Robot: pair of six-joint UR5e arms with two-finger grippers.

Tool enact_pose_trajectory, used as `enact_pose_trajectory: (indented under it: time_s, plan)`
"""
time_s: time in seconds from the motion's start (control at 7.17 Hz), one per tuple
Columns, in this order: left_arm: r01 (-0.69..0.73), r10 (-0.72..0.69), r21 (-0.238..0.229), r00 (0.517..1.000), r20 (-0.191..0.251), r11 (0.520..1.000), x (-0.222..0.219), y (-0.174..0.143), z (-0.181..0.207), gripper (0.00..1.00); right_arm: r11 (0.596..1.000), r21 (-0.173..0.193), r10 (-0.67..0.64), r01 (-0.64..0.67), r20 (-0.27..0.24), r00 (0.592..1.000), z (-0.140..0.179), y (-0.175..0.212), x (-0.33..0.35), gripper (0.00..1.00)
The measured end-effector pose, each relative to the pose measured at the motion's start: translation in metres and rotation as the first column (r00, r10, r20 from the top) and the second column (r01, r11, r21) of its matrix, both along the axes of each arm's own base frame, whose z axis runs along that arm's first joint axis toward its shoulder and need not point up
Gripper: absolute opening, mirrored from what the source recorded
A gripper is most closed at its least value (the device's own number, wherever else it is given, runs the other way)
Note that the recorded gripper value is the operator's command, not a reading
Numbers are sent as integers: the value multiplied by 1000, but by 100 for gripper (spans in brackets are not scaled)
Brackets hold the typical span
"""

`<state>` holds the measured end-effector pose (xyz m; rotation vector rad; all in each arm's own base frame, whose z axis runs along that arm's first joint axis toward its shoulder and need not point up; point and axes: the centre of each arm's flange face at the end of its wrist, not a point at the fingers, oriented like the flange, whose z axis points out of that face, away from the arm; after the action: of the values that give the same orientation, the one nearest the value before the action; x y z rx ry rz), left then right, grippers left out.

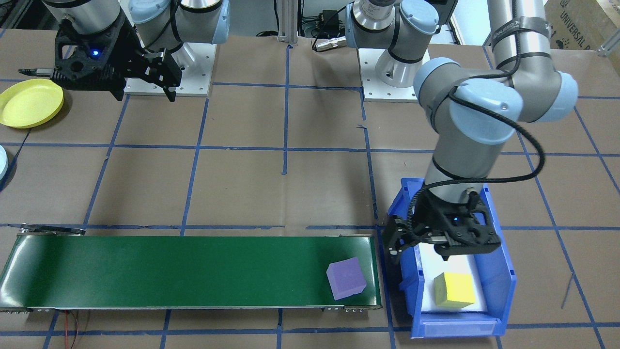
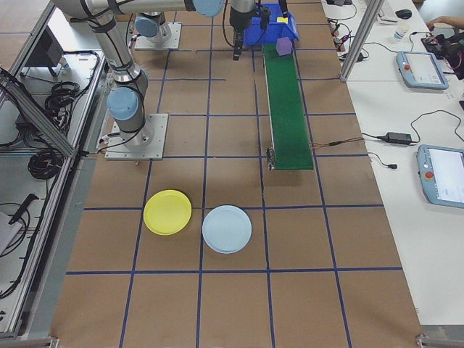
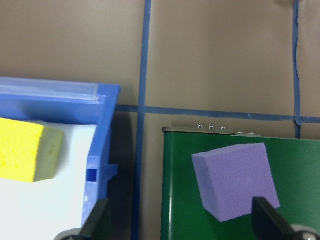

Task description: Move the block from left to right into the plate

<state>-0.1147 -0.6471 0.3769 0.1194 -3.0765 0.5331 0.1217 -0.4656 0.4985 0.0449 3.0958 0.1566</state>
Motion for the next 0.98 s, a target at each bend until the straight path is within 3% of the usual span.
enact_pose_trajectory:
  time_s: [0.28,0.42,0.7,0.98]
  plan:
    - [-36,35,18,999,24,999,67,-14,-4,100,999,48,-26,25,16,1000,-31,-38,-46,100]
    - [-37,36,36,999,32,999,88,-19,-16,100,998,45,-36,35,22,999,-51,-62,-72,100]
    - [7,-11,93,999,41,996,103,-34,-57,100,999,-30,-26,26,21,999,-95,-113,-104,100]
    - [17,-22,127,999,37,992,106,-43,-85,100,994,-111,17,-8,82,997,-128,-147,-134,100]
